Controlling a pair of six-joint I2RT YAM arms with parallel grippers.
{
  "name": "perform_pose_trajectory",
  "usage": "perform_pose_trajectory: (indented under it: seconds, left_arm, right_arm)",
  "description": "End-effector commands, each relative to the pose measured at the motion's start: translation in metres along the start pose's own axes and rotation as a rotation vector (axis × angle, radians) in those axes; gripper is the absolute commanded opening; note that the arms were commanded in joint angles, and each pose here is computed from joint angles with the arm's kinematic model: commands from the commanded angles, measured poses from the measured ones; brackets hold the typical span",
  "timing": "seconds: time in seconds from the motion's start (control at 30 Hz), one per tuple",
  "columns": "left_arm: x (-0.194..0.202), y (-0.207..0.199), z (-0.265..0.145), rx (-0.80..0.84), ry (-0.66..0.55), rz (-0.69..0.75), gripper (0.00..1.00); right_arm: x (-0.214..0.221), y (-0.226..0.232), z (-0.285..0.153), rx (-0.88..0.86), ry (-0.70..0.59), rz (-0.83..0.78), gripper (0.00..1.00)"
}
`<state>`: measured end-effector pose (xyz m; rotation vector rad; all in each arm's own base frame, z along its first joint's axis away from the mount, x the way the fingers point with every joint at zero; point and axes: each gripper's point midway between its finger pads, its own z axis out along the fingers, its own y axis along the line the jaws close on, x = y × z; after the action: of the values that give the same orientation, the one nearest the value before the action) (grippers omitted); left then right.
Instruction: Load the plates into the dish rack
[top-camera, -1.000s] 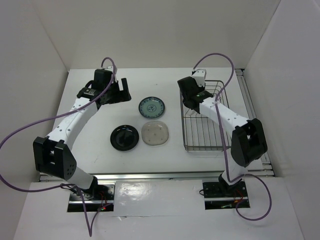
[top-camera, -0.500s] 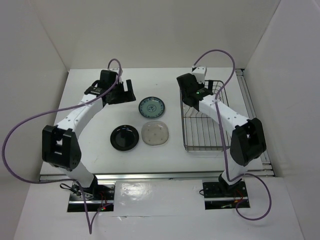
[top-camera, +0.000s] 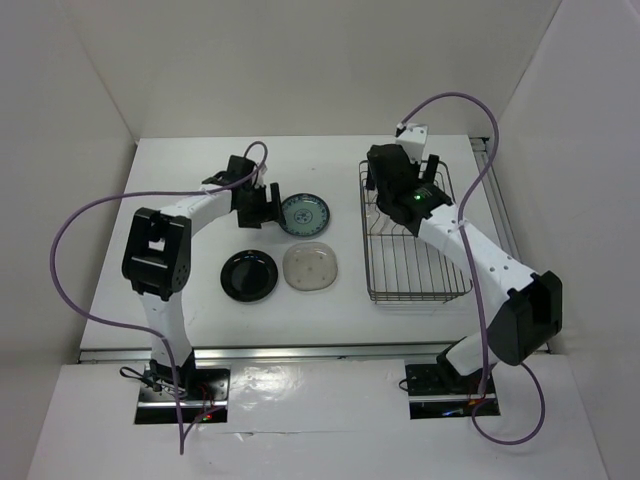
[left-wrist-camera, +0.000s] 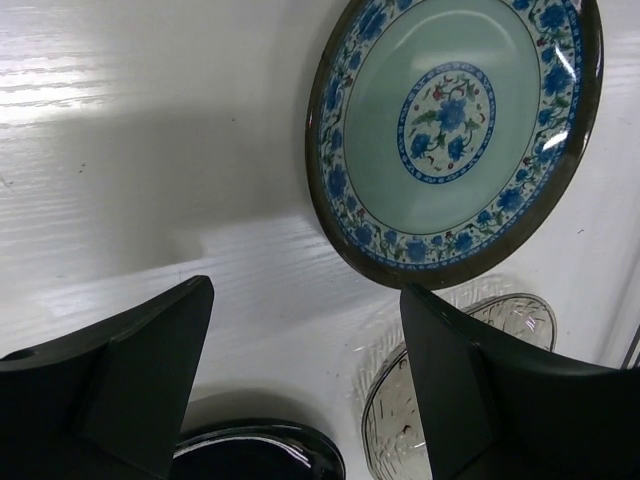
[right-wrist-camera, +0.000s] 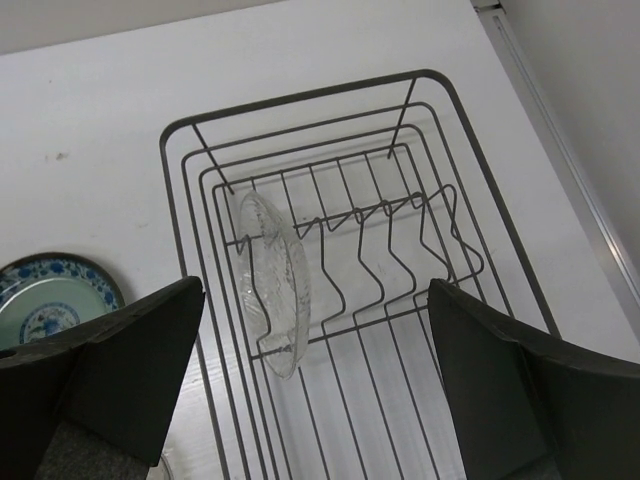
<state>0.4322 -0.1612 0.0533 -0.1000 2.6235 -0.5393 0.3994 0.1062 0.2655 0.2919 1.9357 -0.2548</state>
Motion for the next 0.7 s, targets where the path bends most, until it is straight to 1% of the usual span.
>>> perform_pose_trajectory:
  seconds: [0.0, 0.13, 0.2, 0.3, 0.33, 0.37, 0.43, 0.53, 0.6, 0.67]
  left_arm:
    - [-0.022, -0.018, 0.005, 0.07, -0.049, 0.003, 0.88]
    - [-0.021, -0.018, 0.014, 0.081, -0.038, -0.007, 0.86]
    - [-0.023, -0.025, 0.014, 0.089, -0.043, -0.008, 0.86]
    - [-0.026, -0.022, 0.016, 0.072, -0.05, -0.021, 0.84]
    - [-0.025, -0.018, 0.02, 0.058, -0.047, -0.023, 0.82]
    - [-0.026, -0.017, 0.02, 0.048, -0.051, -0.033, 0.8]
    - [-0.025, -0.015, 0.026, 0.044, -0.043, -0.035, 0.77]
    - [-0.019, -0.018, 0.034, 0.049, -0.018, -0.033, 0.76]
    - [-0.018, -0.02, 0.037, 0.044, -0.016, -0.037, 0.71]
    - [-0.016, -0.016, 0.041, 0.029, -0.012, -0.039, 0.7]
  right_arm:
    - [-0.001, 0.008, -0.009, -0.058, -0.018, 0.015, 1.0]
    - [0.009, 0.016, -0.011, -0.104, -0.003, -0.012, 1.0]
    - [0.009, 0.024, -0.013, -0.154, -0.013, 0.012, 1.0]
    - [0.016, 0.032, -0.019, -0.237, -0.011, 0.021, 1.0]
    - [0.011, 0.035, -0.023, -0.268, -0.031, 0.045, 1.0]
    - [0.018, 0.036, -0.021, -0.277, -0.023, 0.03, 1.0]
    - [0.015, 0.04, -0.028, -0.309, -0.034, 0.041, 1.0]
    - [0.014, 0.046, -0.032, -0.334, -0.037, 0.043, 1.0]
    - [0.011, 0.044, -0.034, -0.337, -0.044, 0.049, 1.0]
    - [0.009, 0.046, -0.039, -0.349, -0.05, 0.052, 1.0]
